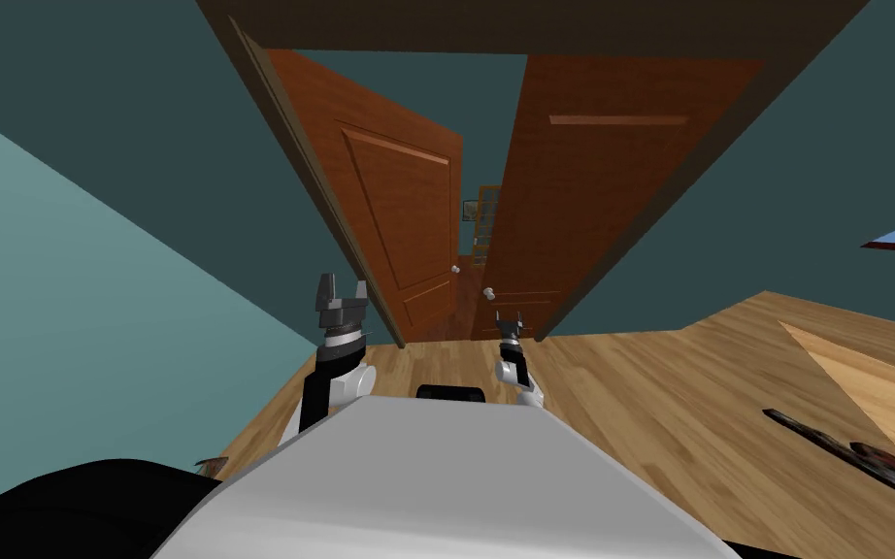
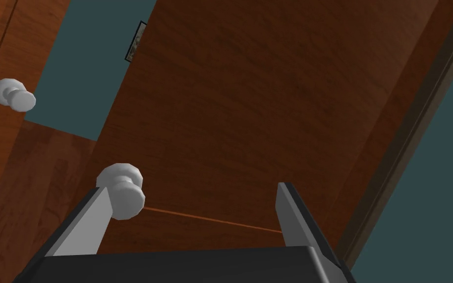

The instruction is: Push the door open

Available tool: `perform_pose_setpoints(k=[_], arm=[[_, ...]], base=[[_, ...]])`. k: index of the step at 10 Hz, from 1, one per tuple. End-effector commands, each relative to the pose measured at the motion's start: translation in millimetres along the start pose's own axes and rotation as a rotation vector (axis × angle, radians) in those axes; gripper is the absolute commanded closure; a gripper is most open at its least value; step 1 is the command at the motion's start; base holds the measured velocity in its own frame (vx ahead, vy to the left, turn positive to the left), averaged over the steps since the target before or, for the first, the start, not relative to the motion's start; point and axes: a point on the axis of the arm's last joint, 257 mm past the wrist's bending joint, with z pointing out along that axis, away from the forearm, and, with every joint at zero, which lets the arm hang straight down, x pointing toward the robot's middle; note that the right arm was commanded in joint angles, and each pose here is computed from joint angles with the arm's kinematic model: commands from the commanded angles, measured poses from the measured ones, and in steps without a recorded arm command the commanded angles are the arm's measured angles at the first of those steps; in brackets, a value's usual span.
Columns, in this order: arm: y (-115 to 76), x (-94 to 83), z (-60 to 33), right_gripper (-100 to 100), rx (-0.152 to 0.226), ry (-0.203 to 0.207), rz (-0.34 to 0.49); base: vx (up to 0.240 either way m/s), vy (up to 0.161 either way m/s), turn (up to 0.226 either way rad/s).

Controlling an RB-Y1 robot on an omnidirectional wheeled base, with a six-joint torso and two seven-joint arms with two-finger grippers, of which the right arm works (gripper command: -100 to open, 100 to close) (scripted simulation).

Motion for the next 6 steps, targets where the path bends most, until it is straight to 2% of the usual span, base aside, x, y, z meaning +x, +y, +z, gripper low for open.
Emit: perform_pose_setpoints(k=[1,6], arm=[[-3.0,-10.0,-1.0,-100,0.0,-0.021,0.029],[-12.6,-35.0,-6.9,-100,-0.003,-0.085,0.112]], base=[[0.02,-0.109,0.143],[0.016,-0.104,0.181]])
